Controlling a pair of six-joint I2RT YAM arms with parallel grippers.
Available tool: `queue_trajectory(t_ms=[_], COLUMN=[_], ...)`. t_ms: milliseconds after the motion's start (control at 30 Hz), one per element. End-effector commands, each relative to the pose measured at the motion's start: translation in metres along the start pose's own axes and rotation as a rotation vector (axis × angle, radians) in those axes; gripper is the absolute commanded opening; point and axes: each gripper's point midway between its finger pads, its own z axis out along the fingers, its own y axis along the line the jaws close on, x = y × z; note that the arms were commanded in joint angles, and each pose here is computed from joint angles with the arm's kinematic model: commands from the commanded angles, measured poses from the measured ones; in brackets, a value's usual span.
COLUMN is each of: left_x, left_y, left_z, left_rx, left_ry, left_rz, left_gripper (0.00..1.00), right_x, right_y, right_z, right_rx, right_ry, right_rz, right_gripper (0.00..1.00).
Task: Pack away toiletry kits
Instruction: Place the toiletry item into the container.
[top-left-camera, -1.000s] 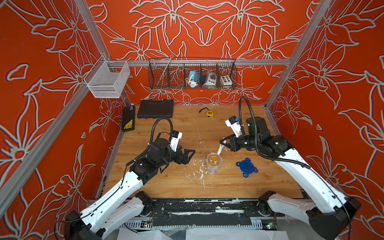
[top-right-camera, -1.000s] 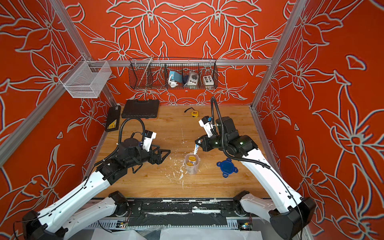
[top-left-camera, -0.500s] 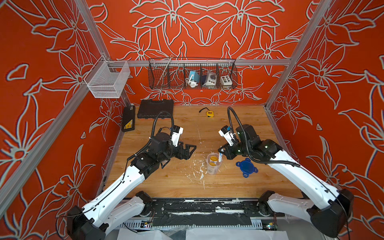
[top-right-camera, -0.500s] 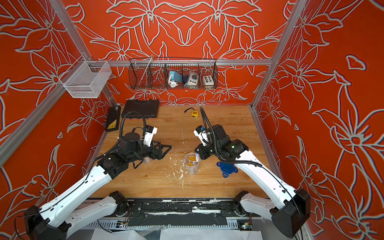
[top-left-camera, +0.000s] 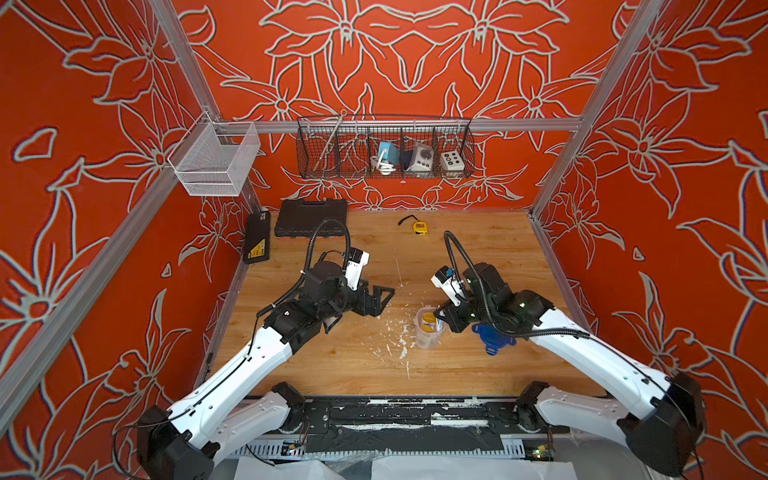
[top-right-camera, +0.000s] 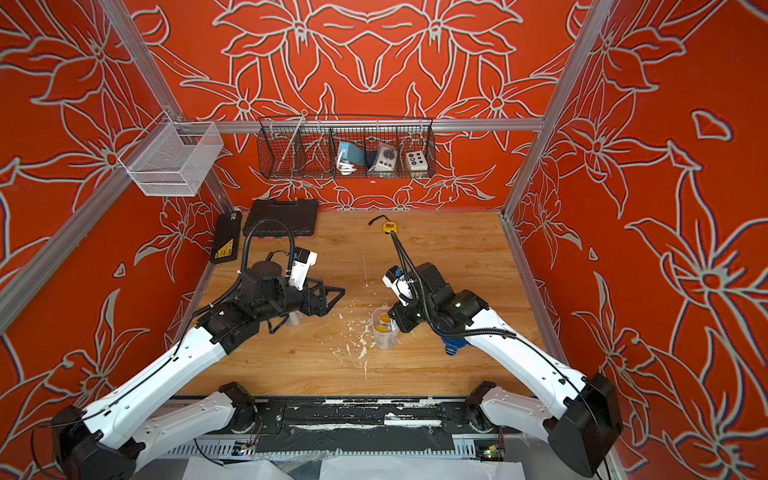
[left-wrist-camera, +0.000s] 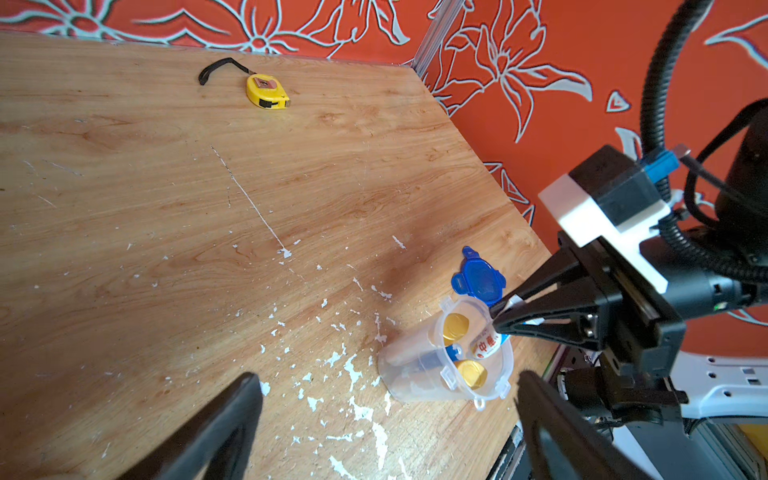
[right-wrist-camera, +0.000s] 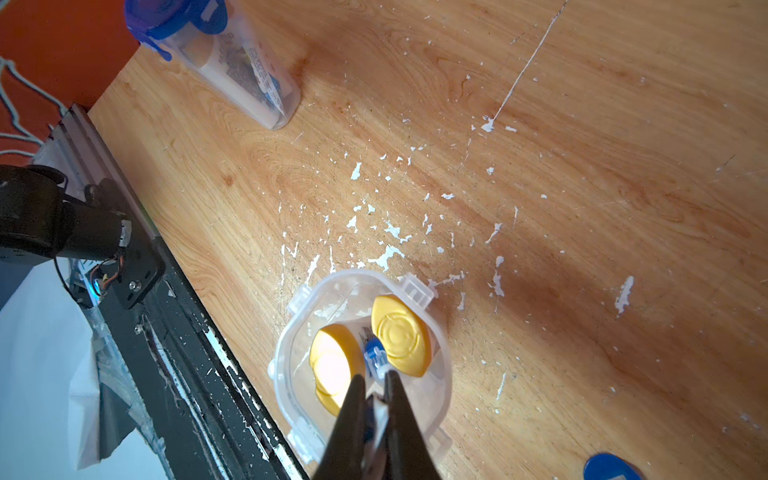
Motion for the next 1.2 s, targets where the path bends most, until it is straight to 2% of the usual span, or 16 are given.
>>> queue_trajectory(t_ms=[0, 100, 300, 400, 500, 633, 700, 800, 900, 1000, 1033, 1067, 1167], left_x=[-0.019, -0.026, -0.030, -0.028, -0.026, -0.024, -0.022, -0.018, -0.015, -0.012, -0.013, -0.013, -0.016], left_y=[-0.006, -0.010, -0.009, -0.008, -0.008, -0.015, -0.022, -0.028, -0.027, -0.029, -0.031, -0.034, -0.038], left_z=[-0.003, -0.006, 0.003, 0.008, 0.015, 0.022, 0.027, 0.035, 0.035, 0.033, 0.031, 0.030, 0.028], left_rx=[0.009, 0.019, 0.008, 0.004, 0.011, 0.048, 0.060, 0.062, 0.057, 0.079, 0.092, 0.106, 0.126], left_ry=[-0.052, -0.069, -0.045, -0.020, 0.008, 0.046, 0.087, 0.148, 0.144, 0.125, 0.119, 0.114, 0.101], left_rz=[0.033, 0.043, 0.044, 0.035, 0.010, -0.003, 0.012, 0.039, 0.047, 0.058, 0.060, 0.061, 0.063], left_gripper=[0.94, 0.94, 0.94, 0.95, 0.95, 0.95, 0.90, 0.84, 0.84, 0.86, 0.86, 0.87, 0.88], right_x=[0.000, -0.005, -0.024, -0.033, -0.024, -0.004, 0.009, 0.046, 0.081, 0.099, 0.102, 0.103, 0.108], right_y=[0.000, -0.001, -0.002, -0.010, -0.032, -0.058, -0.077, -0.102, -0.116, -0.123, -0.125, -0.127, -0.136], right_z=[-0.004, -0.009, -0.033, -0.055, -0.070, -0.080, -0.084, -0.088, -0.083, -0.075, -0.071, -0.068, -0.054], right_rx=[0.014, 0.029, 0.084, 0.165, 0.311, 0.410, 0.456, 0.489, 0.502, 0.503, 0.501, 0.497, 0.474], right_ry=[-0.024, -0.047, -0.089, -0.099, -0.017, 0.080, 0.118, 0.222, 0.332, 0.391, 0.405, 0.418, 0.454], right_rz=[-0.034, -0.037, -0.030, -0.006, 0.059, 0.189, 0.294, 0.474, 0.600, 0.657, 0.668, 0.682, 0.760], right_gripper=[0.26, 0.43, 0.53, 0.64, 0.68, 0.69, 0.69, 0.69, 0.70, 0.78, 0.86, 0.98, 0.98])
